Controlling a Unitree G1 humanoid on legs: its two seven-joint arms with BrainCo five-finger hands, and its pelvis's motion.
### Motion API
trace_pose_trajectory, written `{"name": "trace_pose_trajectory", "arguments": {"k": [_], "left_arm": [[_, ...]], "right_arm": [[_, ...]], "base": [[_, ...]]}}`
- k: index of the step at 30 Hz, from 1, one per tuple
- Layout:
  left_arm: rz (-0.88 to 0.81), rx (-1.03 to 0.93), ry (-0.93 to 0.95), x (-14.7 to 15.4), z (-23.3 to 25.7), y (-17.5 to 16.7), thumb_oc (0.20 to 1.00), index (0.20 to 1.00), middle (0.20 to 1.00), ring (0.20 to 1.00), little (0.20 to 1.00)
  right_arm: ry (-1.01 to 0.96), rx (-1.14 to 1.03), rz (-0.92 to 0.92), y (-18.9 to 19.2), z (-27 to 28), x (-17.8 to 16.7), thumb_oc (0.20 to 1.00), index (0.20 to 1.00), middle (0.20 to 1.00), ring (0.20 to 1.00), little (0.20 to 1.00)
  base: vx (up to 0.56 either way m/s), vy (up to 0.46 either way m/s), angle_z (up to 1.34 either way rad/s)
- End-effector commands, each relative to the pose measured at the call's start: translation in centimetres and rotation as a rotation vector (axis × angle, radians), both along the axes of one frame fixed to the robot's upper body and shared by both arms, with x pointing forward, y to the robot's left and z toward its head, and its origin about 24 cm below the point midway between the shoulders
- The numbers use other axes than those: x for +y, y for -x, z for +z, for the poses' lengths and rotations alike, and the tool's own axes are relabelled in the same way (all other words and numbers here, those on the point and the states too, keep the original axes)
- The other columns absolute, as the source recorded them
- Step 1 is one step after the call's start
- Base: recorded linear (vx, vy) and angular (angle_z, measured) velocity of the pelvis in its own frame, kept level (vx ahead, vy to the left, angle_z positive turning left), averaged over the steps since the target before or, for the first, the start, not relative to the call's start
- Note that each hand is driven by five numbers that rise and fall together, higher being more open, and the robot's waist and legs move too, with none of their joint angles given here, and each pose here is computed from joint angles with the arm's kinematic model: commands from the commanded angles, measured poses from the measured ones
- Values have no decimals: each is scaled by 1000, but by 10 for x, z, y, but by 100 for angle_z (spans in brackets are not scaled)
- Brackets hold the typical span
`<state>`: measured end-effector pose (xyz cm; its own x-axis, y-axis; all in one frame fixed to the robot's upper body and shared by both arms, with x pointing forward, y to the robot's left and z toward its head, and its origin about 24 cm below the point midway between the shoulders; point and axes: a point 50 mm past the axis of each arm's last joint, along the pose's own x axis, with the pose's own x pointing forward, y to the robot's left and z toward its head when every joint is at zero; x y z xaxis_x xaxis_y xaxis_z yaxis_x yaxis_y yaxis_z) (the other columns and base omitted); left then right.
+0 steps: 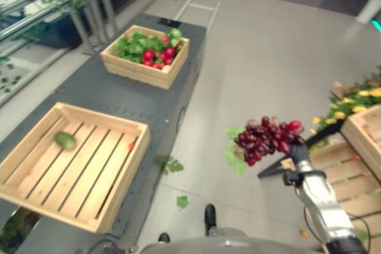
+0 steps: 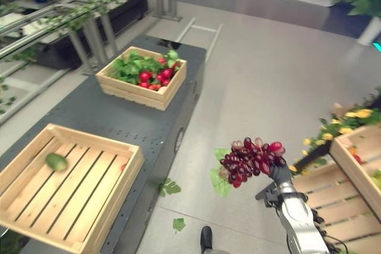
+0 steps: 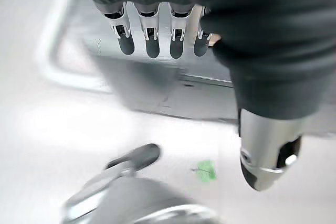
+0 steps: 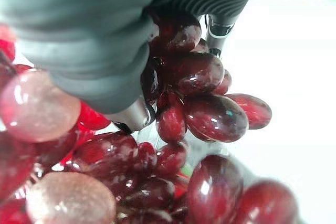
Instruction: Pick up the fruits from the basket on one side to the basket on the other side
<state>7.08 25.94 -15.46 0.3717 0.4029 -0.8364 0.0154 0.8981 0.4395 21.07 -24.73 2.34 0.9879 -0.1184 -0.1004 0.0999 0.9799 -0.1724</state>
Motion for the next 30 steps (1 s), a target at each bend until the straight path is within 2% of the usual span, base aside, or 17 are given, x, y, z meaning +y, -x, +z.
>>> {"name": "trace_pose_trajectory", "arguments": {"k": [1,8,14,18,26,30], "left_arm": [[-78,-34,-33,2,5,-21,1000,1000,1000,1000,1000],[-69,-152,-6,-3,13,-47,1000,1000,1000,1000,1000],[-27,-116,11,-5,8,-37,1000,1000,1000,1000,1000],[-29,-85,60,-23,0,-29,1000,1000,1000,1000,1000],[-68,-134,48,-34,3,-38,1000,1000,1000,1000,1000],[48,-132,34,-29,1,-28,1000,1000,1000,1000,1000]], "right_arm": [[33,-327,23,-16,64,-2,200,200,200,200,200],[63,-315,10,-13,65,-6,200,200,200,200,200],[43,-315,39,-14,65,1,200,200,200,200,200],[79,-336,53,-8,74,-3,200,200,200,200,200],[94,-385,114,-11,87,2,200,200,200,200,200],[90,-403,180,-19,91,13,200,200,200,200,200]], "base": [[-46,-5,-47],[-98,-56,-66],[-31,-166,-73],[-53,-270,-61],[-94,-215,-42],[-3,-160,-104]]}}
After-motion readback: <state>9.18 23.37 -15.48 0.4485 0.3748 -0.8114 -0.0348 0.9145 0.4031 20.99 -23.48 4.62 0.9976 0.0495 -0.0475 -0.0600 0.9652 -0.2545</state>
